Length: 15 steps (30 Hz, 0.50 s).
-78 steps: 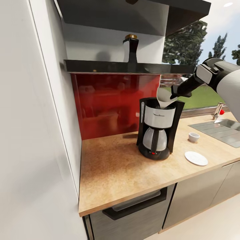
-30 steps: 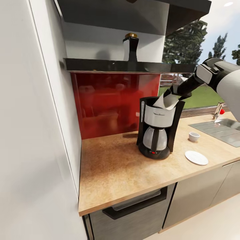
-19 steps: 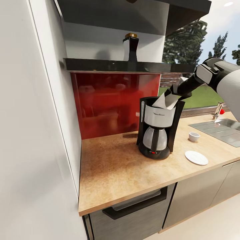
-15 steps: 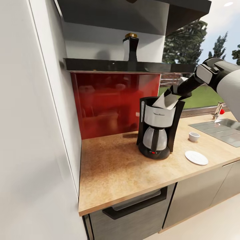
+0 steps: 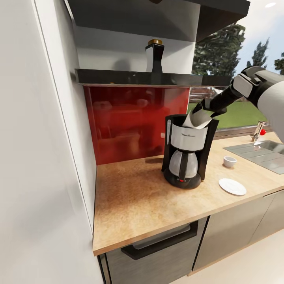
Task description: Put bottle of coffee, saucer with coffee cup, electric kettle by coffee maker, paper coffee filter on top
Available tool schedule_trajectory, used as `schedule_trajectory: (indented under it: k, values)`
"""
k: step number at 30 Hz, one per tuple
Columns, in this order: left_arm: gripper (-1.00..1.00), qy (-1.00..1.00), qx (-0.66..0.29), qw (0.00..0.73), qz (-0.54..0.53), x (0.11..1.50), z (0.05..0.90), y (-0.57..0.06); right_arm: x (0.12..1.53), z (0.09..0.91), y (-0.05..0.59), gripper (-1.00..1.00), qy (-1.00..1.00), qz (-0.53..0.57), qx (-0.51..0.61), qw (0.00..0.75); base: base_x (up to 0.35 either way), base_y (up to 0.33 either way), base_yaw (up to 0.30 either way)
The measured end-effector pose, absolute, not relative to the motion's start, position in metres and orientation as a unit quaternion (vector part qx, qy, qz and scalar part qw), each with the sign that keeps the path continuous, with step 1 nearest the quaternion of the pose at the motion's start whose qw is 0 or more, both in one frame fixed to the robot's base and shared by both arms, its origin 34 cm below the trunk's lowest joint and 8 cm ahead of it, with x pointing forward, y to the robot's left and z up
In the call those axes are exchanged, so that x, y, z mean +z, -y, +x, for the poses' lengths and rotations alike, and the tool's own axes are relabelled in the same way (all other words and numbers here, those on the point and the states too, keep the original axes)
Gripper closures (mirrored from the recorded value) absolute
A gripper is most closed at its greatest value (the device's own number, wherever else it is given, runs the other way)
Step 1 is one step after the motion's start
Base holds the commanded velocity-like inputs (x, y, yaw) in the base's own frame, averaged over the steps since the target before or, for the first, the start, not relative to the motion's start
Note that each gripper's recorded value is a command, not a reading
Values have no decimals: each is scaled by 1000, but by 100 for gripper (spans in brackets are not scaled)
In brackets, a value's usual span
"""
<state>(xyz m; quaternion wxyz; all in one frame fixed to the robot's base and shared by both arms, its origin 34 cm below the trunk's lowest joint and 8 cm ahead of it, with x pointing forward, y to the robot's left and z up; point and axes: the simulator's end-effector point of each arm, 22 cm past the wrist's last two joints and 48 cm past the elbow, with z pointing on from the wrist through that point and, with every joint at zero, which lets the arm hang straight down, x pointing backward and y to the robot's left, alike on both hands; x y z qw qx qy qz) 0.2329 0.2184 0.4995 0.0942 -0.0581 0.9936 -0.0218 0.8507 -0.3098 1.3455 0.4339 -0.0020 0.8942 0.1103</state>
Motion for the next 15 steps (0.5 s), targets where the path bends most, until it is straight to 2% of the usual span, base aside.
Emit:
schedule_trajectory:
  k: [15]
  values:
    - [-100,-994,-22,94,-58,499,233,-218,1361,852,307,-100,-886,-8,110,450,0,0,0]
